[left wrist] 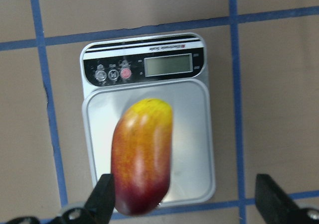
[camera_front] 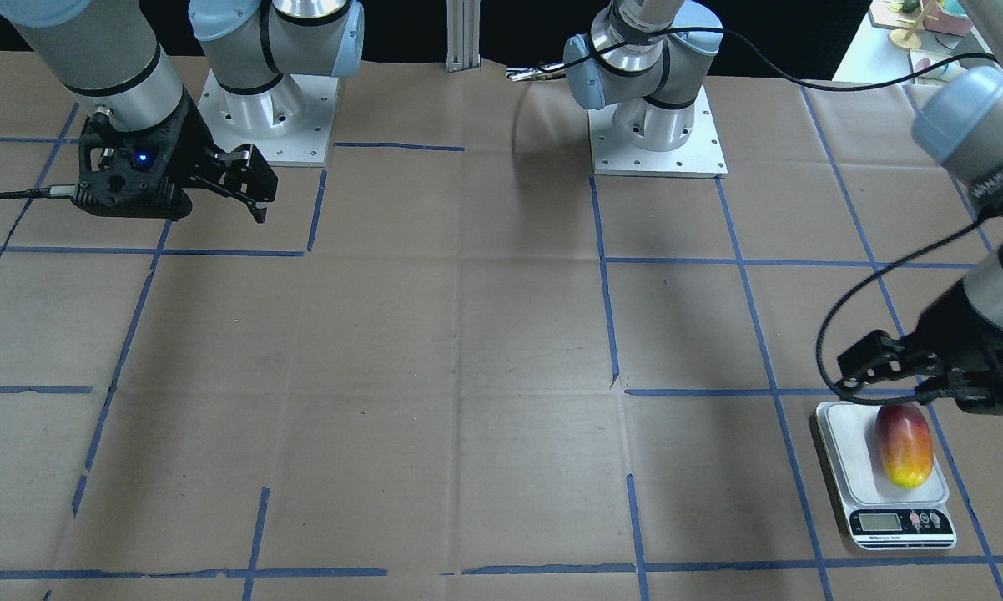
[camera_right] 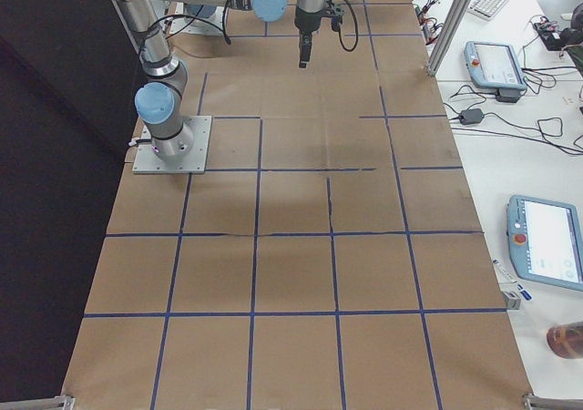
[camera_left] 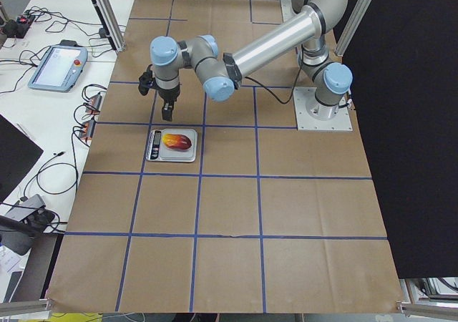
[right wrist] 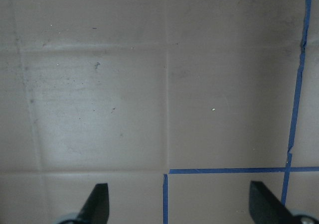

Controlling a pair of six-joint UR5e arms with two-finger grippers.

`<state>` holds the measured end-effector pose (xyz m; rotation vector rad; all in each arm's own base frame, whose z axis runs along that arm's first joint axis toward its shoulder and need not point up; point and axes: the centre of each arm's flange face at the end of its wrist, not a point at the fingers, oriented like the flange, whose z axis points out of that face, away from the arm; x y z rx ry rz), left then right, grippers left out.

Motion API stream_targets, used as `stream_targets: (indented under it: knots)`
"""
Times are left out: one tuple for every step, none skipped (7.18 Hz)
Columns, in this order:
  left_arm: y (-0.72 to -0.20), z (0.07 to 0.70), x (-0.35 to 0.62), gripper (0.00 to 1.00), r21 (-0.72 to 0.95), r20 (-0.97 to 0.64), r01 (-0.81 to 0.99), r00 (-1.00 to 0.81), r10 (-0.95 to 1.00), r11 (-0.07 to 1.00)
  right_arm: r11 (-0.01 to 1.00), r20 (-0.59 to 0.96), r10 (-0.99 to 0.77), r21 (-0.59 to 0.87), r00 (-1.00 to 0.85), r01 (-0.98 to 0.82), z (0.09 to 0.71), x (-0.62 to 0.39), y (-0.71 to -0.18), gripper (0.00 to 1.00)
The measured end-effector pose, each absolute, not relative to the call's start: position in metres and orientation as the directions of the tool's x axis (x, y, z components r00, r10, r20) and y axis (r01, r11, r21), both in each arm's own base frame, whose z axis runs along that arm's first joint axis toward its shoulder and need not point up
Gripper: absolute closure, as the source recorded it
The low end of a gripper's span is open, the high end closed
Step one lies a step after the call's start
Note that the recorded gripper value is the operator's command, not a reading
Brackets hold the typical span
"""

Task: Weigh mango

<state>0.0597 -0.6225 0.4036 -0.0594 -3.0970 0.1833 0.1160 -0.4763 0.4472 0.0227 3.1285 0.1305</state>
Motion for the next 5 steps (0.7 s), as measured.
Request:
stream_targets:
  knots:
    - [-0.606,0.423,-0.002,0.00,-0.126,0.041,0.008,-0.999,0.013,0.992,0.996,-0.010,0.015,0.083,-1.000,0.014,0.447,0.116,-0.476,0.00]
    - [-0.587,0.436,-0.052,0.00,-0.128,0.014,0.000,-1.000,0.002,0.992,0.996,-0.010,0.015,0.083,-1.000,0.014,0.447,0.116,-0.476,0.00]
    - [-0.567,0.440,-0.083,0.00,-0.110,-0.027,0.004,-1.000,0.001,0.994,0.996,-0.010,0.015,0.083,-1.000,0.014,0.447,0.116,-0.476,0.00]
    - [-0.549,0.437,-0.099,0.00,-0.069,-0.045,-0.014,-0.999,-0.017,0.998,0.996,-0.010,0.015,0.083,-1.000,0.014,0.447,0.116,-0.476,0.00]
    - [-0.534,0.432,-0.107,0.00,-0.035,-0.051,-0.039,-0.998,-0.041,0.999,0.996,-0.010,0.015,0.083,-1.000,0.014,0.447,0.116,-0.476,0.00]
